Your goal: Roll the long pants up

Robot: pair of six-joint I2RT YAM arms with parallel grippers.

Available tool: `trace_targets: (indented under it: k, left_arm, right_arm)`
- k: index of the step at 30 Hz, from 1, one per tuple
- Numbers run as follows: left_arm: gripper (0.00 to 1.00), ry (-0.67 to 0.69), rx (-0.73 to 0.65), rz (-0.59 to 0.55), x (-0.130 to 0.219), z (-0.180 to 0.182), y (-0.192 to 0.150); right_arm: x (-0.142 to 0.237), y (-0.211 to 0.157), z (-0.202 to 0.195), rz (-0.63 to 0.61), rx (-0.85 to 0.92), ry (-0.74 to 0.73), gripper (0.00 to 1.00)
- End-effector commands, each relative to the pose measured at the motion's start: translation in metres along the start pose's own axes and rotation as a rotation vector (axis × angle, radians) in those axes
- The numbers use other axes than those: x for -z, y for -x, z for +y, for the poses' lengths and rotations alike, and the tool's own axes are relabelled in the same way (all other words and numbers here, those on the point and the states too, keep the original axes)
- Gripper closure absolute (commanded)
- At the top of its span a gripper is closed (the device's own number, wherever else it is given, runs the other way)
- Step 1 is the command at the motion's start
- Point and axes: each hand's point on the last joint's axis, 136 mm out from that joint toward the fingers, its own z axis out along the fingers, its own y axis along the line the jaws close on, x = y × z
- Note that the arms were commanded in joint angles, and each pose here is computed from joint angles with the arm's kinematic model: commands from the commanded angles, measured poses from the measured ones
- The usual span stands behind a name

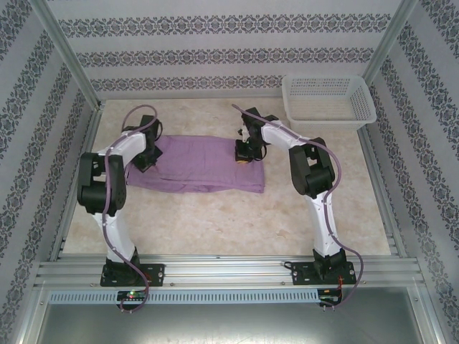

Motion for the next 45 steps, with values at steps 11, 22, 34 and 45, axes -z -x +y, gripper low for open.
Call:
trace_targets:
  k: [11, 22, 34, 45]
  left_arm:
    - [1.00, 0.005, 0.055, -0.066, 0.035, 0.029, 0.026]
    - [1.00, -0.203, -0.023, -0.010, 0.024, -0.082, -0.012]
    - [1.00, -0.175, -0.176, 0.014, -0.042, -0.177, -0.003]
    - [1.00, -0.699, -0.234, 0.139, -0.006, -0.308, -0.030]
  right_arm:
    - [0.028, -0.012, -0.029, -0.017, -0.026, -0.110, 1.00]
    - [0.036, 0.002, -0.020, -0.052, 0.021, -0.112, 1.00]
    - [-0.016, -0.121, 0.002, 0.137, 0.106, -0.125, 1.00]
    - [-0.034, -0.166, 0.134, 0.244, 0.330, 0.075, 1.00]
